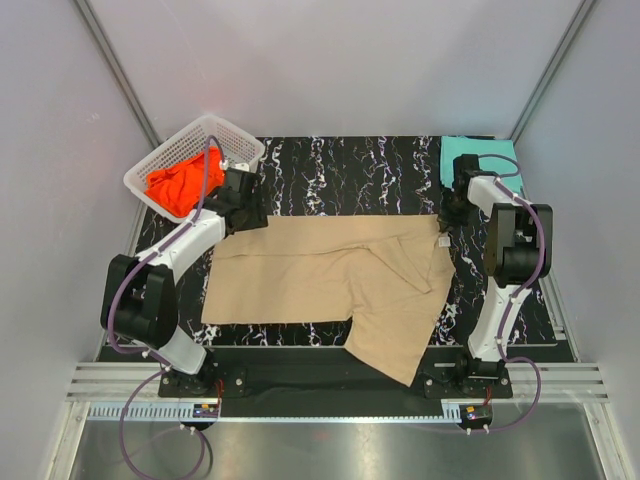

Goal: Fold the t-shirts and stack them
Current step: Fold the tshirt

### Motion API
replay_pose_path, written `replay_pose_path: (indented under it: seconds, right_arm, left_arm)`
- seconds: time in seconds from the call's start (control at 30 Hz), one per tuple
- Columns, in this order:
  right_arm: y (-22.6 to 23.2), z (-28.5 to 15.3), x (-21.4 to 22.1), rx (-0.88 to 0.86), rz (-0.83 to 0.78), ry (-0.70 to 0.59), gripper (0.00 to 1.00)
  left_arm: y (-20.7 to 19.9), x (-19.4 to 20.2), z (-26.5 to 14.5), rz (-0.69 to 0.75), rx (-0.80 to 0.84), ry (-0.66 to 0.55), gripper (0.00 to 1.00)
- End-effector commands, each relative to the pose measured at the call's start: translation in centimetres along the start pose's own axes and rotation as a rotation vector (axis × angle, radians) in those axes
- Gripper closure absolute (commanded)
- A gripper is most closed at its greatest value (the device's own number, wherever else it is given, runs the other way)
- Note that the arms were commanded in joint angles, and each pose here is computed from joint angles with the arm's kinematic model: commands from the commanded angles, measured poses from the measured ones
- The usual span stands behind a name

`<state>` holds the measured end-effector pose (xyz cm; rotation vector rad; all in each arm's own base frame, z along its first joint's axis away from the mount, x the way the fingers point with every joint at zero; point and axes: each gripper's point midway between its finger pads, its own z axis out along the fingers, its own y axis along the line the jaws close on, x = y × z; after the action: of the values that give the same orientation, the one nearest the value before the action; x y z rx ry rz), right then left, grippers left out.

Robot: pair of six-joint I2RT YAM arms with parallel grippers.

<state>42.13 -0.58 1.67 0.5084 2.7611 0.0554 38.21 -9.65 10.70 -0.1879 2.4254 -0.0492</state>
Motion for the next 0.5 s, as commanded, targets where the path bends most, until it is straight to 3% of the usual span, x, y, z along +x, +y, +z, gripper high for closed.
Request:
replay_pose_path:
  seconds: [0.0, 0.2, 0.47]
  right_arm:
    - [-2.5, -1.3, -1.5, 0.118, -0.016, -0.046, 1.0]
    - [-3.8, -2.3, -3.0, 0.144, 0.007, -0.074, 0.98]
    - [-3.9, -2.4, -3.3, 0.132, 0.009, -0.092, 0.98]
  left_arm:
    - [1.1, -2.7, -1.1, 0.03, -0.07, -0.075, 0.36]
    - [3.3, -1.3, 0.1, 0.027, -0.157, -0.012, 0.39]
    - [5.4, 0.5, 1.7, -0.104, -0.089, 0.037, 0.49]
